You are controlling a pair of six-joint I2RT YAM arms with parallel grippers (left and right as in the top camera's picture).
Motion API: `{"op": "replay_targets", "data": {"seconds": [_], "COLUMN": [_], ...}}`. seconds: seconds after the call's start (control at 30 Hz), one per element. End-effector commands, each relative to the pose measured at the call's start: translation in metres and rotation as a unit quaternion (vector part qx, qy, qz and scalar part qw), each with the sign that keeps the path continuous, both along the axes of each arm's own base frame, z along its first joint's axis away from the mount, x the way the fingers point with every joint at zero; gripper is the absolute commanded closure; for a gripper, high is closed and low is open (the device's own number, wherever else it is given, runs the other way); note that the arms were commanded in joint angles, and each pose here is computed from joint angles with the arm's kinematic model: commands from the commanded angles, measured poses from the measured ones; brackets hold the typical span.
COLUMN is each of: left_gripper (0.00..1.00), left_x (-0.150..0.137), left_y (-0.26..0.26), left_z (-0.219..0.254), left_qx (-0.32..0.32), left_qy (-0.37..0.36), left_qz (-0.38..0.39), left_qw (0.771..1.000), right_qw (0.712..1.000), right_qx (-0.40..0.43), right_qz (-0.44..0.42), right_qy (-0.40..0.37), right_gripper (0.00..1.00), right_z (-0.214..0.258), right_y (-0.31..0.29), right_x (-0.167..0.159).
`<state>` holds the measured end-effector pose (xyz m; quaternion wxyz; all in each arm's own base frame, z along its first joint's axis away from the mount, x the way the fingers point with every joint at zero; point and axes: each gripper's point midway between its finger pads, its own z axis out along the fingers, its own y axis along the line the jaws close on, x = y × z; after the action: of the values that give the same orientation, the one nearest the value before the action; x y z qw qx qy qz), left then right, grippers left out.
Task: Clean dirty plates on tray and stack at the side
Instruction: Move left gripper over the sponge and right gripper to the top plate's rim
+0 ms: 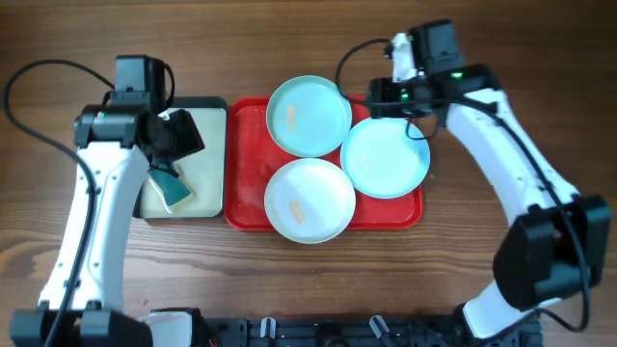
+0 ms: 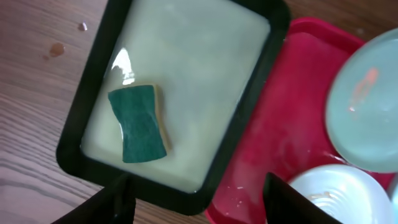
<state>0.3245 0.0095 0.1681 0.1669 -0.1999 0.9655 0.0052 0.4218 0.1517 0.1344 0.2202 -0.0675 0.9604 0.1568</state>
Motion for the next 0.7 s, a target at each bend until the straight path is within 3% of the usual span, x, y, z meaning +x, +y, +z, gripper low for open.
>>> {"op": "replay_targets", "data": {"seconds": [0.0, 0.13, 0.4, 0.53, 0.67], "left_gripper": [0.36, 0.37, 0.43, 0.44, 0.44], "left_x": [0.005, 0.009, 0.019, 0.020, 0.020], "left_y": [0.022, 0.026, 0.026, 0.026, 0.026], "left_z": [-0.010, -0.016, -0.013, -0.012, -0.012], "left_qx": [0.044, 0.049, 0.048, 0.048, 0.048], "left_qy": [0.016, 0.019, -0.003, -0.005, -0.005], "left_qz": [0.056, 0.066, 0.068, 0.068, 0.068], "left_qw": [0.997, 0.996, 0.997, 0.997, 0.997], "right_qw": [0.998, 0.998, 0.998, 0.999, 0.999], "right_qx": [-0.042, -0.053, -0.054, -0.030, -0.032], "right_qz": [0.010, 0.013, 0.019, 0.032, 0.040], "right_qy": [-0.043, -0.042, -0.005, -0.005, -0.013], "right_gripper": [0.41, 0.44, 0.72, 0.74, 0.83], "right_z": [-0.013, -0.035, -0.090, -0.095, -0.095], "right_y": [0.011, 0.017, 0.024, 0.035, 0.036], "right_x": [0.025, 0.034, 0.040, 0.042, 0.044]}}
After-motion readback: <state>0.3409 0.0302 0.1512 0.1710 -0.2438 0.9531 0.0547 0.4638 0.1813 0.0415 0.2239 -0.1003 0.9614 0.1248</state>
